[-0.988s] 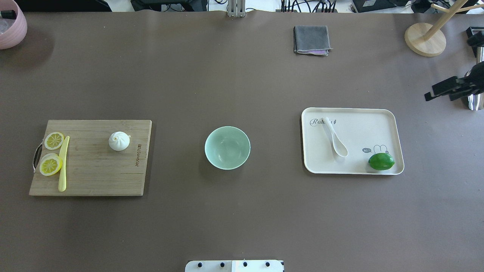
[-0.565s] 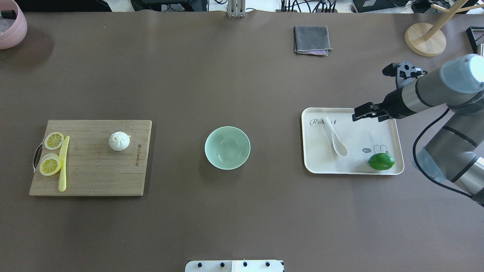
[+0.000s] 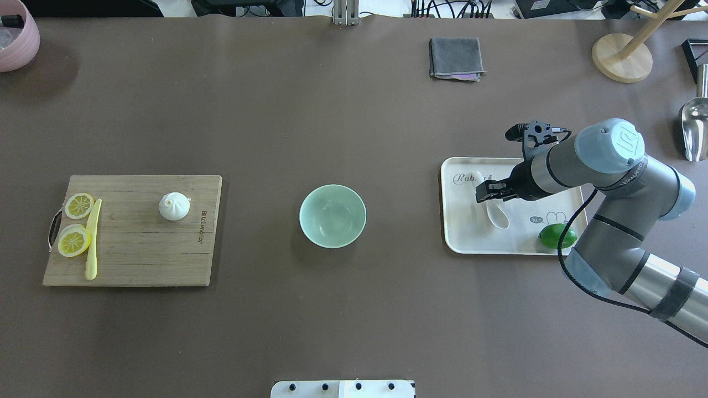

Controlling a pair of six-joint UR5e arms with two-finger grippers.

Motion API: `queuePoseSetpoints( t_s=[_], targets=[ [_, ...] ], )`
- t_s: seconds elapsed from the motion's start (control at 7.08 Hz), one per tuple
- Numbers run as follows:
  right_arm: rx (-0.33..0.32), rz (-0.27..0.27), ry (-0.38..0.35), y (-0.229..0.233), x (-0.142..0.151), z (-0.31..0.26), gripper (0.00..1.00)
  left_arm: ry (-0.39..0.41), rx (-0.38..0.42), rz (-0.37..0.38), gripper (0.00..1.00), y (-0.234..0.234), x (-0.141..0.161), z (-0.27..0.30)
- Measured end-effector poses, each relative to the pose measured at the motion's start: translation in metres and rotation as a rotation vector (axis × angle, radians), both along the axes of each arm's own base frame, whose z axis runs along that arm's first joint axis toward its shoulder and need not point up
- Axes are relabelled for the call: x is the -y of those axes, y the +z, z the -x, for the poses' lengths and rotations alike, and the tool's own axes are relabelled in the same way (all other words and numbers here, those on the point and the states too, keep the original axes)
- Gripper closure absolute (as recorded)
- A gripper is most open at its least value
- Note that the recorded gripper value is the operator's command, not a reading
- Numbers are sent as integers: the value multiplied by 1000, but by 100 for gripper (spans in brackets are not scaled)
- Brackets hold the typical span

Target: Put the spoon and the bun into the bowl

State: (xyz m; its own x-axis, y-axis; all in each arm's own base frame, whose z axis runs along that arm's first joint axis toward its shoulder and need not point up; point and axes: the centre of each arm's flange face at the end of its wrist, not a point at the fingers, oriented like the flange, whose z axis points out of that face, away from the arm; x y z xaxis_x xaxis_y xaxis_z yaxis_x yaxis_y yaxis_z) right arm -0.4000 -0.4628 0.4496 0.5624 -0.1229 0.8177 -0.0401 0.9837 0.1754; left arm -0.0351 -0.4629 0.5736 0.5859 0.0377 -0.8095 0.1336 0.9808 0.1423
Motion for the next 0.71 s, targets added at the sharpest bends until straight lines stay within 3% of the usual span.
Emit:
queuePoseSetpoints(
  t_s=[0.14,0.71],
  targets=[
    [-2,-2,-2,0,-2,3,100,3,0,2,2,3,-1,0],
    [8,-3,-17,-7,-4,6,100,2,-4,10,2,8,-3,-1]
  ],
)
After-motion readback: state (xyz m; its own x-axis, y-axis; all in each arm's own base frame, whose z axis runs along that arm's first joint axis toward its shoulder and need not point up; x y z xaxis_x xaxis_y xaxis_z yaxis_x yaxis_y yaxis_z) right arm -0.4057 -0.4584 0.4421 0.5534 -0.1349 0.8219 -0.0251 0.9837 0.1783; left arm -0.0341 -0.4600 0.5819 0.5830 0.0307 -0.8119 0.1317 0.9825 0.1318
